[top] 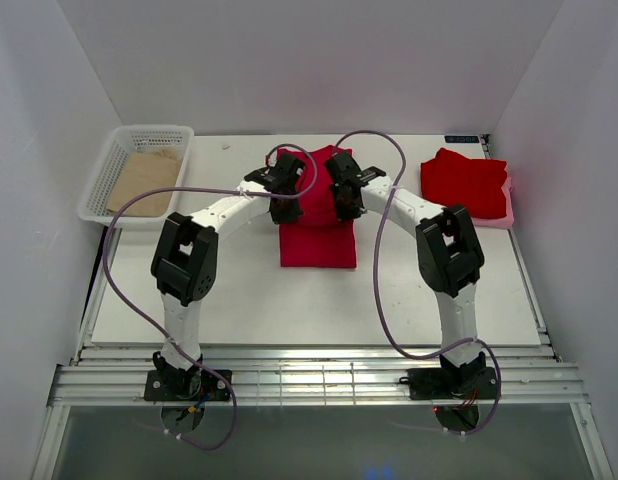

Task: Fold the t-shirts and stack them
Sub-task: Fold the folded rectangular tshirt in 1/3 of the way

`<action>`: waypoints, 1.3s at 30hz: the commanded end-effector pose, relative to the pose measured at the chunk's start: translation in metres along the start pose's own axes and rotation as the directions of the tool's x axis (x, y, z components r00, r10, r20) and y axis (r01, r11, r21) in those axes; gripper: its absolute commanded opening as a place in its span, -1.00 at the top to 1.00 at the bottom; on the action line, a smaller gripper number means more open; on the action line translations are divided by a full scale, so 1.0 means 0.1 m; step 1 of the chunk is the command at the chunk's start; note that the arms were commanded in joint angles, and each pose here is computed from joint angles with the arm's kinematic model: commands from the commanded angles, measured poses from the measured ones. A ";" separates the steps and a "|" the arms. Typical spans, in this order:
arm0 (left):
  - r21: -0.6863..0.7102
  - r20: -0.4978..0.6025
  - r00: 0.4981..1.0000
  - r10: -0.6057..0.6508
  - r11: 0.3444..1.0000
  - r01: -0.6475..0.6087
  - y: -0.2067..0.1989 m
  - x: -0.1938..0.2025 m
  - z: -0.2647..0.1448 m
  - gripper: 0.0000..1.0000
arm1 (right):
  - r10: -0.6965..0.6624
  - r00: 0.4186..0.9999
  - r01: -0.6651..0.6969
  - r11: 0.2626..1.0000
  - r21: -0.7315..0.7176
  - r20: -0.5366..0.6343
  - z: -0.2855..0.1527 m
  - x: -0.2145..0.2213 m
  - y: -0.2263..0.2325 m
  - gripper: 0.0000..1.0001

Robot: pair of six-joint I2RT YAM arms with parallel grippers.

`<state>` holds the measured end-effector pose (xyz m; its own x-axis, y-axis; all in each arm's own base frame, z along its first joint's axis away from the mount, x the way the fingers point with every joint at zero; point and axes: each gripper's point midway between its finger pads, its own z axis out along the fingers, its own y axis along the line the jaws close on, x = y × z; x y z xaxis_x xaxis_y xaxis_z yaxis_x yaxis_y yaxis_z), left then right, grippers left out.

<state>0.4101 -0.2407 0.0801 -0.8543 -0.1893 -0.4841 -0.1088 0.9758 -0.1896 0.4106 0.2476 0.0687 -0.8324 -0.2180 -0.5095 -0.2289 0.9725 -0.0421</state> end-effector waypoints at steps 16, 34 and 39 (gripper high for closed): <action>0.020 0.023 0.999 -0.040 0.999 0.040 0.06 -0.46 0.12 1.00 | -0.036 0.999 0.036 0.998 -0.061 0.001 0.37 -0.35 -0.02 0.85; 0.040 0.202 0.976 -0.085 0.996 0.079 0.02 -0.81 -0.47 -0.41 | -0.014 0.993 0.022 0.997 -0.071 0.120 -0.30 -0.62 -0.13 0.17; 0.146 0.154 0.987 -0.051 0.989 0.028 -0.34 -0.35 -0.48 1.00 | 0.011 0.997 0.003 0.984 -0.181 0.076 -0.35 -0.40 0.05 0.85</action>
<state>0.4354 -0.2265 0.1212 -0.7753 -0.2527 -0.5788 -0.1424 0.9628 -0.2296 0.4364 0.2443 0.1050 -0.7982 -0.2264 -0.5582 -0.2886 0.9571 0.0245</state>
